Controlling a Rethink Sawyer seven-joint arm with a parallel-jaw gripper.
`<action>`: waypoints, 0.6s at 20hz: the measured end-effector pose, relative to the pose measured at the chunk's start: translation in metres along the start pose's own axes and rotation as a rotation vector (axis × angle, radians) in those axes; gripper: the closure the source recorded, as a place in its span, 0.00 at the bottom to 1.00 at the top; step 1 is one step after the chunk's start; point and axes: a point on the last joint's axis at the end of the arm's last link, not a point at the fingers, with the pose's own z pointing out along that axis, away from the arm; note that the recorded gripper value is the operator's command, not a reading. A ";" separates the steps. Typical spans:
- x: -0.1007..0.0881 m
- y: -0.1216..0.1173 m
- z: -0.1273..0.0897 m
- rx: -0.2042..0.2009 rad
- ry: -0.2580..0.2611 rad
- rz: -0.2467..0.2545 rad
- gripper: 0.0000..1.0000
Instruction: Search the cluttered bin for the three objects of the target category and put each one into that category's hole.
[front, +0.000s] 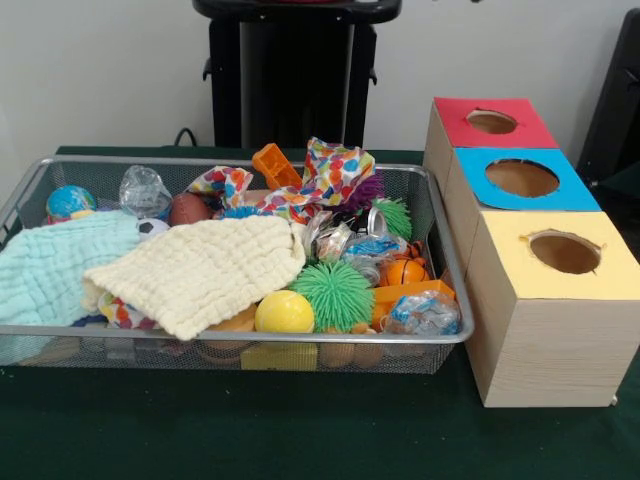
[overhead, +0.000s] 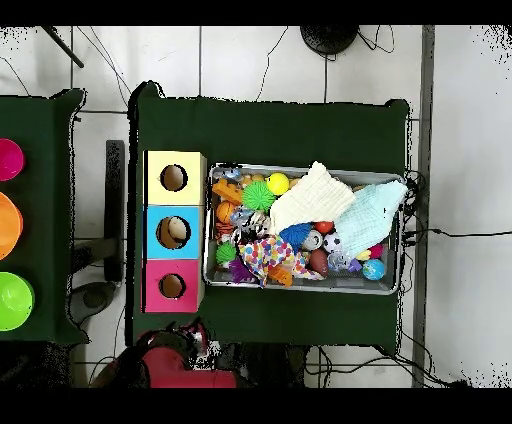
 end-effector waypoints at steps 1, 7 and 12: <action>-0.002 -0.003 0.004 0.003 -0.009 0.005 0.00; -0.014 -0.028 0.039 0.033 -0.080 0.052 0.00; -0.011 -0.044 0.077 0.054 -0.101 0.082 0.00</action>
